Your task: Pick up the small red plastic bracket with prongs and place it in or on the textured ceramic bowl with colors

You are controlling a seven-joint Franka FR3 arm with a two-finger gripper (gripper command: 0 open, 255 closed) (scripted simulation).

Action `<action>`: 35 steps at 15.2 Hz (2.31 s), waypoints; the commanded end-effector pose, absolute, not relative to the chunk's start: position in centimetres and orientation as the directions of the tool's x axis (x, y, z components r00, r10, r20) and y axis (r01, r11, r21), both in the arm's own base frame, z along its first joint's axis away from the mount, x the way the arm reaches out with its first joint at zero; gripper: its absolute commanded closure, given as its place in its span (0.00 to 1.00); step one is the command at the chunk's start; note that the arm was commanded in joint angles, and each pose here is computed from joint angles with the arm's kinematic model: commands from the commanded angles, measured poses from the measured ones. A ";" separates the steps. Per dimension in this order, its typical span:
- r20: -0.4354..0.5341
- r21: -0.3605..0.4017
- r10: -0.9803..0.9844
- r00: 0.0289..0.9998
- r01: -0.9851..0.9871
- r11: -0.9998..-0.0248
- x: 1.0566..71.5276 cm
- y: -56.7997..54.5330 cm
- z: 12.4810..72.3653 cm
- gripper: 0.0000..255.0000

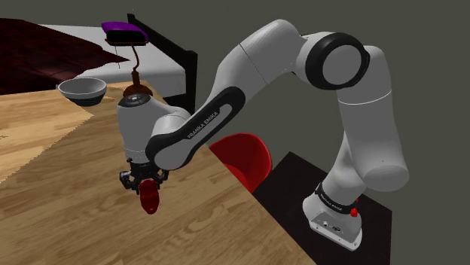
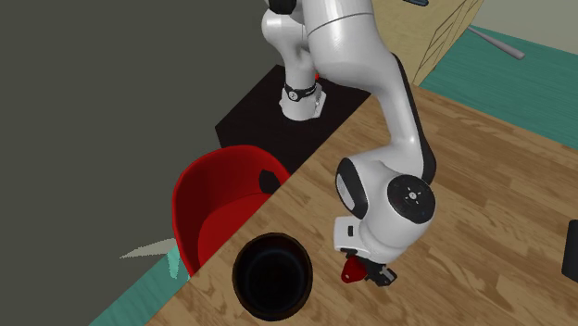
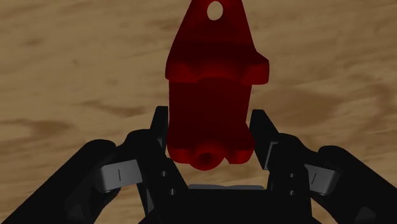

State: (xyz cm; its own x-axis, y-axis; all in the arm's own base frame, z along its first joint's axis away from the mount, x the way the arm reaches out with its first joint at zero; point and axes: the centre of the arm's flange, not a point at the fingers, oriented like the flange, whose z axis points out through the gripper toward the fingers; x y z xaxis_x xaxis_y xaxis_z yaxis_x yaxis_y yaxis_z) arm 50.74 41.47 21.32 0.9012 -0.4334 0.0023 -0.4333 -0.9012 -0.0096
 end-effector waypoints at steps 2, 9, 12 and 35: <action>0.001 -0.006 -0.435 0.901 -0.435 -0.901 50.7 41.3 22.5 1.00; 0.001 -0.006 -0.435 0.901 -0.435 -0.901 50.7 41.3 26.2 1.00; 0.001 -0.006 -0.435 0.901 -0.435 -0.901 50.7 41.3 27.8 1.00; 0.001 -0.006 -0.435 0.901 -0.435 -0.901 50.7 41.3 39.9 1.00</action>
